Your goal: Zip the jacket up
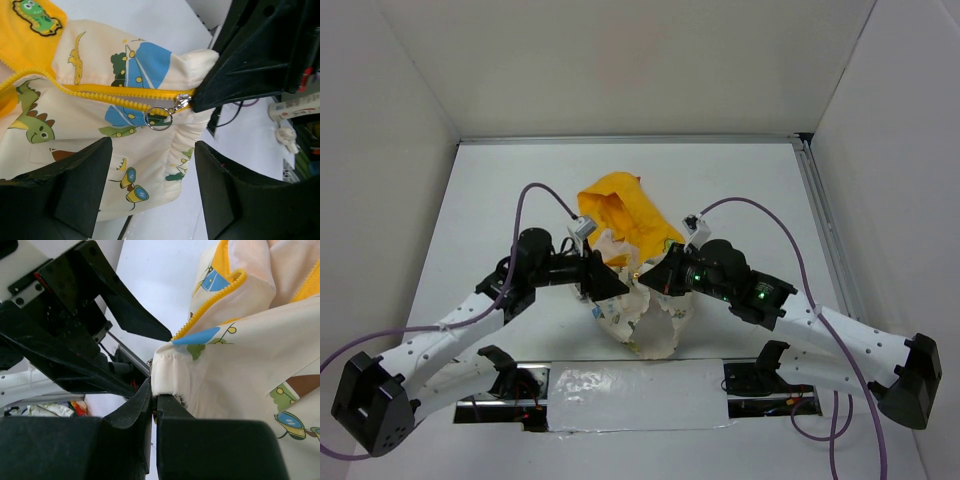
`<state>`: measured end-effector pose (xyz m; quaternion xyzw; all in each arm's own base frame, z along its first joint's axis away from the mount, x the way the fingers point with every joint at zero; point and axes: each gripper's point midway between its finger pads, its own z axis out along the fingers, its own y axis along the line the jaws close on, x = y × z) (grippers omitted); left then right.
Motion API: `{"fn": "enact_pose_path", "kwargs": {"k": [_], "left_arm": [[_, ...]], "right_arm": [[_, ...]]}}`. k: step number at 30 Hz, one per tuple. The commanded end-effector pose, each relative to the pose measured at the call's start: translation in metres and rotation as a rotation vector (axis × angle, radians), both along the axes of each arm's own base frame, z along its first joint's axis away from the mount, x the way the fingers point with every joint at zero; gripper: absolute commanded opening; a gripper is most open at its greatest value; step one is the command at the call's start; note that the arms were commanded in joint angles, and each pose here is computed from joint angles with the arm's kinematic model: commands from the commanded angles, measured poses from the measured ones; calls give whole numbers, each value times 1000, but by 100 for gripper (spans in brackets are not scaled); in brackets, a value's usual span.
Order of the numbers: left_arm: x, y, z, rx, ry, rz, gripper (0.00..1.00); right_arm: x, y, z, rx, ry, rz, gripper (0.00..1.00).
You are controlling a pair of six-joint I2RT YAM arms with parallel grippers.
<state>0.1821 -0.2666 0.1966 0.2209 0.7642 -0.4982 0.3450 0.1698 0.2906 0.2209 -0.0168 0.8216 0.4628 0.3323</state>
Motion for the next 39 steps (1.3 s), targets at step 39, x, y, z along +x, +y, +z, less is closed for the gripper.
{"fn": "enact_pose_path", "kwargs": {"k": [39], "left_arm": [[-24,-6,35,-251,-2,-469,77]], "right_arm": [[3,24,14,45,-57,76,0]]}}
